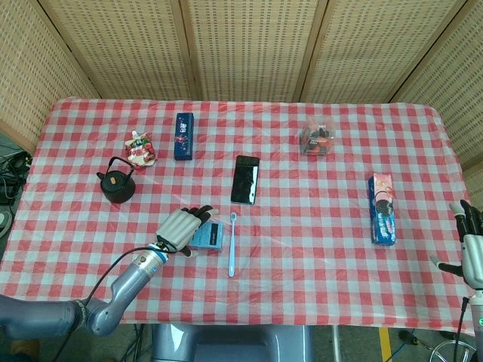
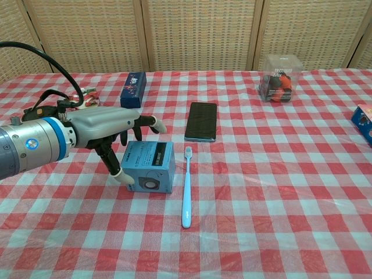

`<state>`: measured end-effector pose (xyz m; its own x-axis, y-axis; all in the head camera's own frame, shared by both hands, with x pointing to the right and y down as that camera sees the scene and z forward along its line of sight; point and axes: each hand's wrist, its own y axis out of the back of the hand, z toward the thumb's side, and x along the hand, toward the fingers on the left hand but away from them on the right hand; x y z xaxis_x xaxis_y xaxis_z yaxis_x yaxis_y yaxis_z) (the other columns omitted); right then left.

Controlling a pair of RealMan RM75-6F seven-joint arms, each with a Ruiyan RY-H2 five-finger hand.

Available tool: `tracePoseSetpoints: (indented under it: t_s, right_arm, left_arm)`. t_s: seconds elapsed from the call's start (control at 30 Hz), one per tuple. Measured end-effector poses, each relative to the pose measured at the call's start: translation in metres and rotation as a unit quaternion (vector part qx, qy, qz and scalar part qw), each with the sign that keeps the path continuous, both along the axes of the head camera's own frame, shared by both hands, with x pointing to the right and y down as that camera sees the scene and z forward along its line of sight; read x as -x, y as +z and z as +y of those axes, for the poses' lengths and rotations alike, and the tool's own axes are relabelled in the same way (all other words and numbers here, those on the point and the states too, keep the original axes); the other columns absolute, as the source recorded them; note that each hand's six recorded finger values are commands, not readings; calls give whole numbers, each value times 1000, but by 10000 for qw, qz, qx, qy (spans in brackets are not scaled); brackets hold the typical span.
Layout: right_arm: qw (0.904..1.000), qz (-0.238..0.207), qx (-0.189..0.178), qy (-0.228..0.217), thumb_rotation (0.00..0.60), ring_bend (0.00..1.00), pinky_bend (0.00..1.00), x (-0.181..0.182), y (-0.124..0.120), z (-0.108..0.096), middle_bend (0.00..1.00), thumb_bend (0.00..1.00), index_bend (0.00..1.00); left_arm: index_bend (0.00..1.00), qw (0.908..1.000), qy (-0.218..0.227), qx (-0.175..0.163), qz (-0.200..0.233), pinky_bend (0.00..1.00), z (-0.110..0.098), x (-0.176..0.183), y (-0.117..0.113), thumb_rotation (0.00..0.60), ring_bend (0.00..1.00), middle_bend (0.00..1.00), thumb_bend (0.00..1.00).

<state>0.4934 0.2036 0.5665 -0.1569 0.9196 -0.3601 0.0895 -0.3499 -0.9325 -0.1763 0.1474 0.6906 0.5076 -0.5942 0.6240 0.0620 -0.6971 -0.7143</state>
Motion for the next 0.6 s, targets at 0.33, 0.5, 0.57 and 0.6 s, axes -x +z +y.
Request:
tracePoseSetpoints:
  t_s: [0.33,0.5,0.57,0.6]
  right_arm:
    - [10000,14,16,-9,600,0,0,1,1,0,0,0,27]
    - [10000,22,31,-19,600,0,0,2,2,0,0,0,27]
    - [10000,32,34,-28,600,0,0,2,2,0,0,0,27]
    - [10000,29,34,-30,600,0,0,2,2,0,0,0,27]
  left_arm:
    - [357,9993,-155,260,199,399,-9,3,-14,600,378,285,232]
    - [408,9980,-373,413,302,462,-24,16,-23,600,428,333,336]
    - [408,9974,-430,480,325,471,-26,20,-24,600,428,333,337]
    - [409,9969,-461,531,346,475,-27,21,-24,600,428,333,337]
